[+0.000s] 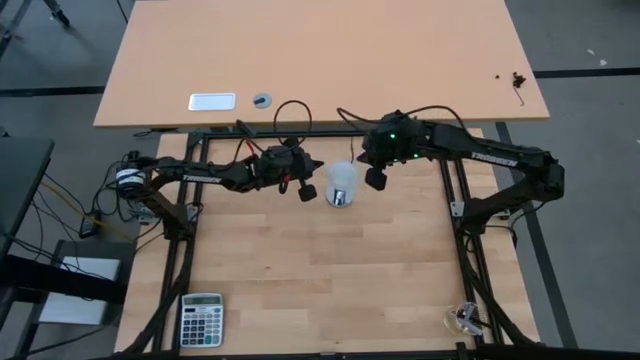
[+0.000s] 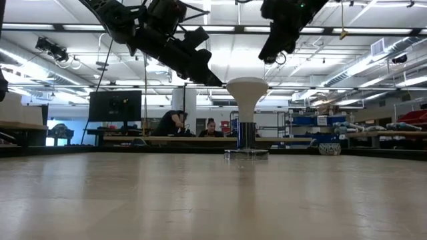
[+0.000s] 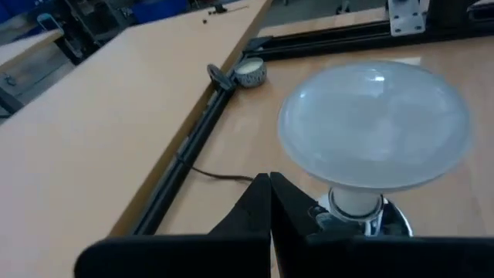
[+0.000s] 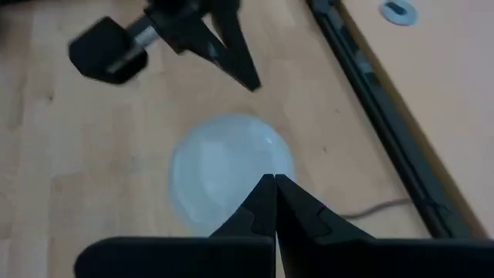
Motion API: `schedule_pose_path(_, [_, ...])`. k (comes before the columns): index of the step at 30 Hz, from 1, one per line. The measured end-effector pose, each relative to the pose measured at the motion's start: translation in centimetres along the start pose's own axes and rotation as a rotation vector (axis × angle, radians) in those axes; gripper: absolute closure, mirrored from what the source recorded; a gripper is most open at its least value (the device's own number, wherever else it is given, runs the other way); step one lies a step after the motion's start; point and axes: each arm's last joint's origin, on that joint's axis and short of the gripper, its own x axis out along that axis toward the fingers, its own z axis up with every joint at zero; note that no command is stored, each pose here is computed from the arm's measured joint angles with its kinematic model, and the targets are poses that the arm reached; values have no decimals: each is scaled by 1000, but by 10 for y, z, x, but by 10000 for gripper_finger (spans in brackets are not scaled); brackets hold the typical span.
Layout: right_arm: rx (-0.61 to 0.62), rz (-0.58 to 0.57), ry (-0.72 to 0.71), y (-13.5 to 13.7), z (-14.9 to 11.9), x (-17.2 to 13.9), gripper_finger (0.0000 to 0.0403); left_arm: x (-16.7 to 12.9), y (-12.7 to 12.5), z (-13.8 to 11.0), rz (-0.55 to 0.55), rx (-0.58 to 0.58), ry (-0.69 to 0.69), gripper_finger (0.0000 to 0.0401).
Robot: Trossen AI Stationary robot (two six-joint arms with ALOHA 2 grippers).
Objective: Screw lightbulb
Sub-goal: Insert the lightbulb into the silver lamp socket
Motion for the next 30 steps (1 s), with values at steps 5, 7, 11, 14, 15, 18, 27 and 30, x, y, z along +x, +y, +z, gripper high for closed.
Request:
schedule_pose_path(5, [13, -37, 47, 1, -16, -5, 397, -4, -2, -5, -67, -3, 68, 401])
schedule_pose_path(7, [36, -42, 75, 3, -31, 3, 399, -4, -4, -11, -95, -16, 95, 401])
schedule_pose_path(11, [94, -40, 99, 7, -70, 30, 400, -5, -8, -22, -151, -53, 91, 401])
schedule_pose_path(14, [114, -23, 26, 11, -90, 50, 400, -6, -10, -25, -175, -84, 63, 401])
schedule_pose_path(15, [118, -10, 6, 13, -96, 56, 400, -6, -10, -26, -175, -91, 62, 401])
schedule_pose_path(18, [128, 7, -73, 17, -105, 65, 400, -5, -11, -27, -173, -108, 44, 401])
schedule_pose_path(27, [114, 43, -201, 20, -97, 65, 399, -4, -9, -17, -162, -117, -35, 401])
schedule_pose_path(30, [112, 44, -205, 20, -95, 64, 399, -4, -8, -16, -169, -117, -38, 401])
